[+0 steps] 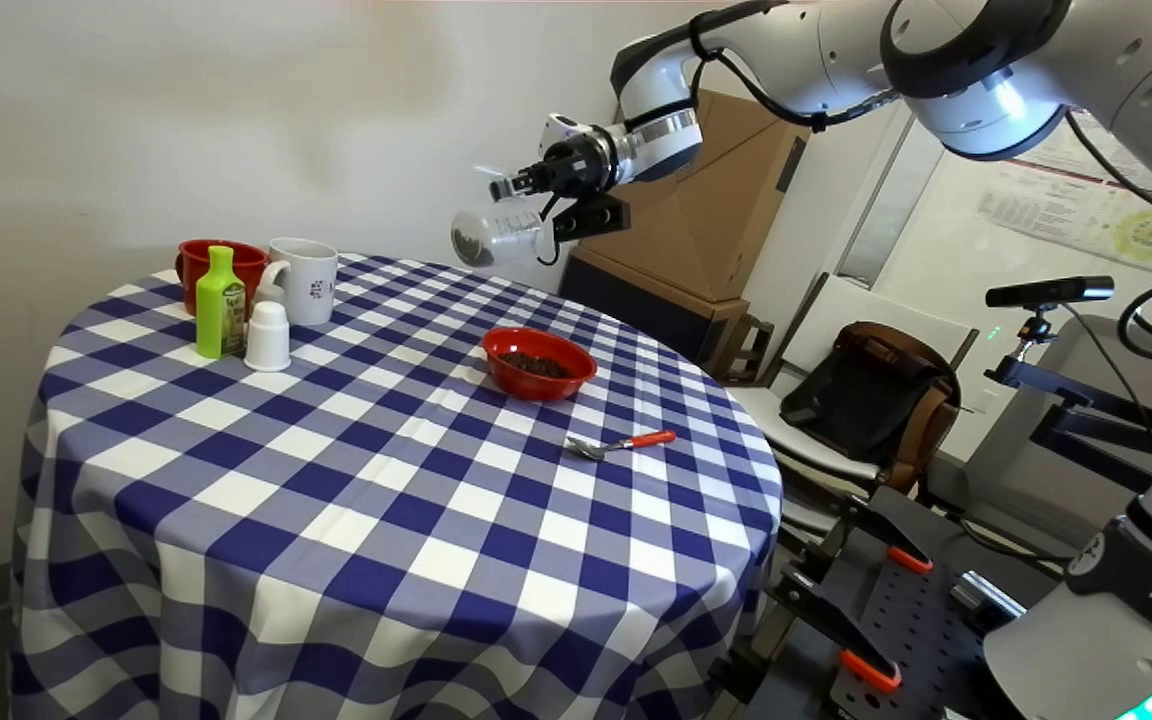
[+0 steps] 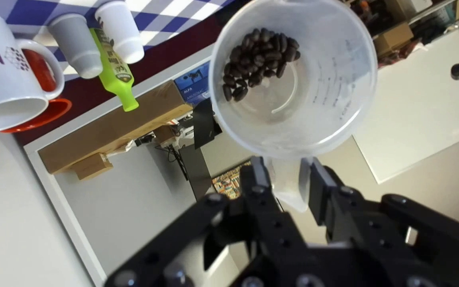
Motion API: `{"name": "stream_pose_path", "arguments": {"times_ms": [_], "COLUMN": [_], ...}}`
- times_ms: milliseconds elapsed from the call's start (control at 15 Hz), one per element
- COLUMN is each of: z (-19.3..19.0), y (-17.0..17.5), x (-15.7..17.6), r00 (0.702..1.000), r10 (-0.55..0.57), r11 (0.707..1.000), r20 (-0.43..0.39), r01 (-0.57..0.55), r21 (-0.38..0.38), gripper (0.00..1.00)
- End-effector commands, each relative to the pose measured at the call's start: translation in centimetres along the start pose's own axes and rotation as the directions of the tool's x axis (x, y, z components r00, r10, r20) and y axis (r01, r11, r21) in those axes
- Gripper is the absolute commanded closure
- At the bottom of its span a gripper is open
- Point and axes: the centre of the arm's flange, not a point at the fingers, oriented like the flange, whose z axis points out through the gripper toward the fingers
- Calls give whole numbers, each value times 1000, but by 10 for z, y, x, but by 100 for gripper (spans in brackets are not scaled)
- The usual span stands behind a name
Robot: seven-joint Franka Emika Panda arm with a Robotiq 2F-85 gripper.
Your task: Pour the contents of the cup into the bowl
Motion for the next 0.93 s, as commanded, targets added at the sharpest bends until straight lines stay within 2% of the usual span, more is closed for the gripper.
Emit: {"name": "stream_pose_path", "arguments": {"times_ms": [0, 333, 867], "z": [-25, -33, -25], "y": [14, 11, 10], "x": [-1, -10, -29], "r00": [992, 976, 968], "r10": [38, 75, 126], "r11": [998, 991, 971], "r20": [-117, -202, -217], "r01": [-32, -50, -75], "r21": [55, 127, 227], "gripper": [92, 92, 92]}}
